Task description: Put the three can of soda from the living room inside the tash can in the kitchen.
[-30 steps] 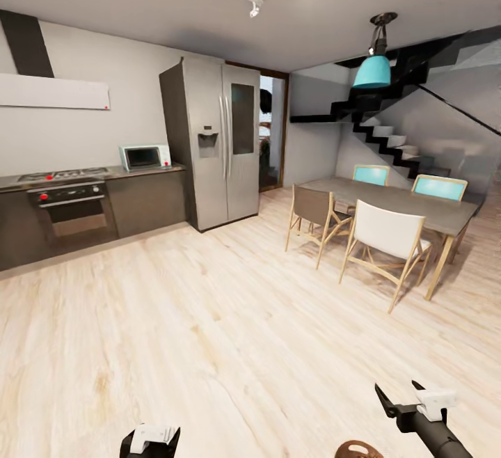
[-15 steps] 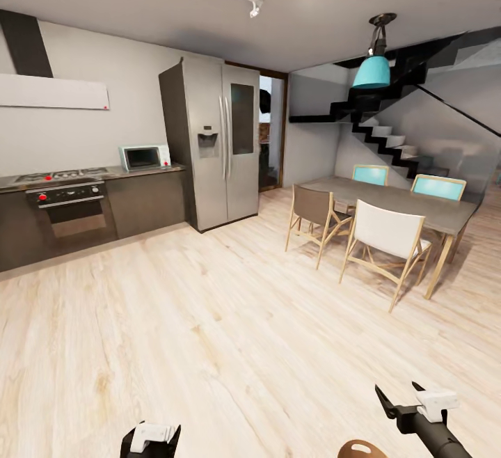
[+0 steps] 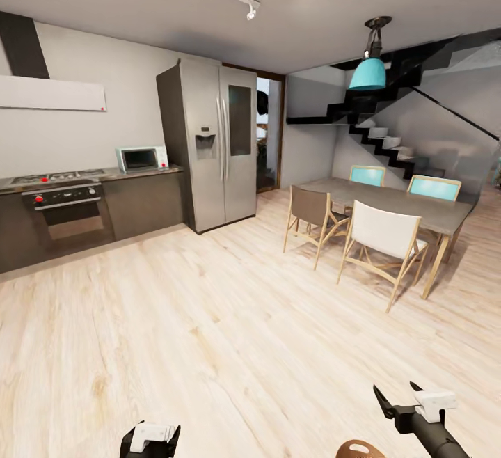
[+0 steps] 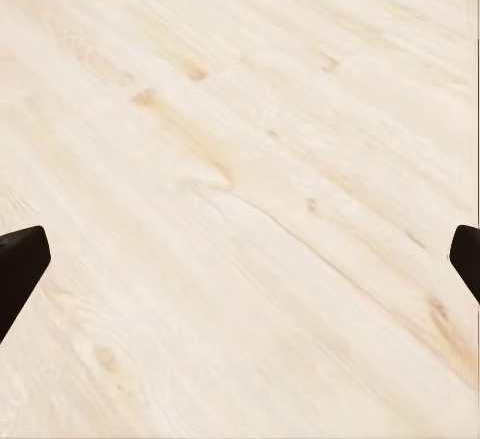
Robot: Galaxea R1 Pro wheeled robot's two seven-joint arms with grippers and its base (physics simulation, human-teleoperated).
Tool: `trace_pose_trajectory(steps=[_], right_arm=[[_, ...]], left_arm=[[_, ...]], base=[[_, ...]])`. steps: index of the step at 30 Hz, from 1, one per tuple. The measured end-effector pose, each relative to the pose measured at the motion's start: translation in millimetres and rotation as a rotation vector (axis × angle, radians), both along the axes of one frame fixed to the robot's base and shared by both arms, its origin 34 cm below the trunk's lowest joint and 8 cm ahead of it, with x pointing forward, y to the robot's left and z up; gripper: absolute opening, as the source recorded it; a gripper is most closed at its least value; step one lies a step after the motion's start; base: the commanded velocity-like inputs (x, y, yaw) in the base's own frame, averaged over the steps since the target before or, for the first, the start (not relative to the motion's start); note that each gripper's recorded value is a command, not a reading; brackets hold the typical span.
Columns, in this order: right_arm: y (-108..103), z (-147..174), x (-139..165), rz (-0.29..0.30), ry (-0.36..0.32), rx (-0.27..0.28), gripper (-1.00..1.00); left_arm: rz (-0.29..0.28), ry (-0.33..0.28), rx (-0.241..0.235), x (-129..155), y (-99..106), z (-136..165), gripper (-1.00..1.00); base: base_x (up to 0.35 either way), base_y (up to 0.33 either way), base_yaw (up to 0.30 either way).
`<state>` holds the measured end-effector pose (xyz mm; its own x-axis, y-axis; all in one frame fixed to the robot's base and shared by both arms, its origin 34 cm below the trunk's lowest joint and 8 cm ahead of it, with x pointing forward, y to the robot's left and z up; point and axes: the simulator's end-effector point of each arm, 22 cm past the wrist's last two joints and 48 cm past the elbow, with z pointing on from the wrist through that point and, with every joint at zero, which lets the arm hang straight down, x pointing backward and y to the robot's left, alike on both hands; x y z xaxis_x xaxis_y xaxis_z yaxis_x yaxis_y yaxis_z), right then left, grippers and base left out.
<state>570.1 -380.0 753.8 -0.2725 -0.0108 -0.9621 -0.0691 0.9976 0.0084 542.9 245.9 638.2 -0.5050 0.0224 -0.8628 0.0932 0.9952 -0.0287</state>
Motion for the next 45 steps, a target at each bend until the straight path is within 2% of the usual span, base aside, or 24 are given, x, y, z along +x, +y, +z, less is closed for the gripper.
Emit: trace_pose_trajectory(steps=[8, 23, 45], right_arm=[[2.2, 3.1, 0.4, 0.007, -0.008, 0.005, 1.0], [0.2, 4.0, 0.6, -0.001, -0.01, 0.002, 1.0], [-2.8, 9.7, 0.9, -0.009, -0.024, 0.002, 1.0]], left_arm=[[0.001, -0.007, 0.0, 1.4, 0.3, 2.9, 1.0], [0.001, -0.009, 0.0, 1.6, 0.4, 3.5, 1.0], [-0.014, -0.018, 0.005, 3.2, -2.5, 8.0, 1.0]], base=[[0.0, 0.0, -0.175], [0.004, 0.003, -0.043], [0.24, 0.183, -0.227]])
